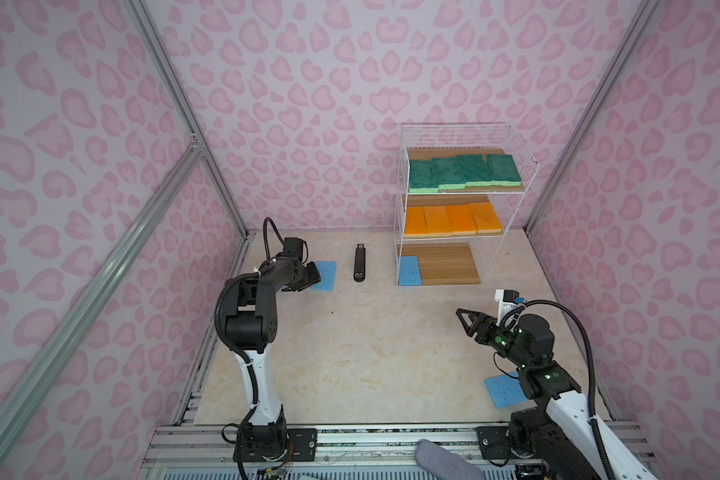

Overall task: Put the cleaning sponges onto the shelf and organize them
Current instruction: 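Withdraw the right gripper while the left gripper reaches for another blue sponge, then grasp the blue sponge with the left gripper and pass it to the right gripper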

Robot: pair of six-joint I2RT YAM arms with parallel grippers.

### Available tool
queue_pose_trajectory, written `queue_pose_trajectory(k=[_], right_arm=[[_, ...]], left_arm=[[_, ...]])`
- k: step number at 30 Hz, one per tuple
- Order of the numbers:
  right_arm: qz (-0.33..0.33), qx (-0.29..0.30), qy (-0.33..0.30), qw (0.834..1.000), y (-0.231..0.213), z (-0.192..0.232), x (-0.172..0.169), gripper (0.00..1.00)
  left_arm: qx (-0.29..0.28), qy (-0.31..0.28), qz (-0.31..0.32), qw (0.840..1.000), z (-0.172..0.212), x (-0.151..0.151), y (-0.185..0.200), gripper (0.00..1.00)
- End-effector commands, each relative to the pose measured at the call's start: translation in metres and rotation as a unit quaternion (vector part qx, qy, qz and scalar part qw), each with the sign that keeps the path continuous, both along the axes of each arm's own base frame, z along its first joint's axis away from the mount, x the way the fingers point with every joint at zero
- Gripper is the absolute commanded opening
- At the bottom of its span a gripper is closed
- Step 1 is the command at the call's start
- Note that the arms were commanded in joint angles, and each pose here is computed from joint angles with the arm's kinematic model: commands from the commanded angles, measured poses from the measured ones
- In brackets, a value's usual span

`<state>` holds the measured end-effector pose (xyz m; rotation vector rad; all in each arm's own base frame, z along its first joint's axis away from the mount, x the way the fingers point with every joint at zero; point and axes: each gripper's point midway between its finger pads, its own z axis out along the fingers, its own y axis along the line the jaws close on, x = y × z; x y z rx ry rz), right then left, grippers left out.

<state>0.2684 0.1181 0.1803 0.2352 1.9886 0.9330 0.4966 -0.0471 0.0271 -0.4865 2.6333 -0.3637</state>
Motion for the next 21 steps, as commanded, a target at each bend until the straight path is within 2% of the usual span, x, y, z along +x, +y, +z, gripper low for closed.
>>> queue_pose_trajectory(k=[1, 4, 5, 6, 11, 13, 17, 21], right_arm=[[0.0, 0.005, -0.003, 1.0, 0.001, 0.004, 0.001, 0.65], [-0.001, 0.009, -0.004, 1.0, 0.001, 0.006, 0.001, 0.65], [-0.001, 0.011, -0.004, 1.0, 0.001, 0.007, 0.001, 0.65], [-0.001, 0.012, -0.004, 1.0, 0.001, 0.007, 0.0, 0.65], [0.003, 0.006, 0.011, 1.0, 0.002, 0.004, -0.002, 0.66], [0.011, 0.008, 0.019, 1.0, 0.004, 0.001, -0.003, 0.67], [0.027, 0.03, 0.017, 0.999, 0.013, 0.006, -0.001, 0.78], [0.061, 0.038, 0.014, 0.997, 0.035, 0.015, 0.003, 0.82]], left_arm=[[-0.009, -0.006, -0.004, 1.0, 0.0, 0.004, -0.004, 0.29], [-0.013, -0.004, -0.004, 1.0, 0.0, 0.003, -0.005, 0.16], [-0.014, -0.003, -0.004, 1.0, 0.0, 0.003, -0.005, 0.06], [-0.015, -0.002, -0.004, 1.0, 0.0, 0.002, -0.006, 0.04], [-0.026, -0.009, 0.006, 1.0, 0.01, -0.003, -0.007, 0.04], [-0.049, -0.025, 0.011, 0.998, 0.024, -0.005, -0.013, 0.04], [-0.104, -0.055, 0.02, 0.993, 0.062, -0.007, -0.027, 0.04], [-0.139, -0.071, 0.009, 0.988, 0.092, -0.028, -0.049, 0.04]])
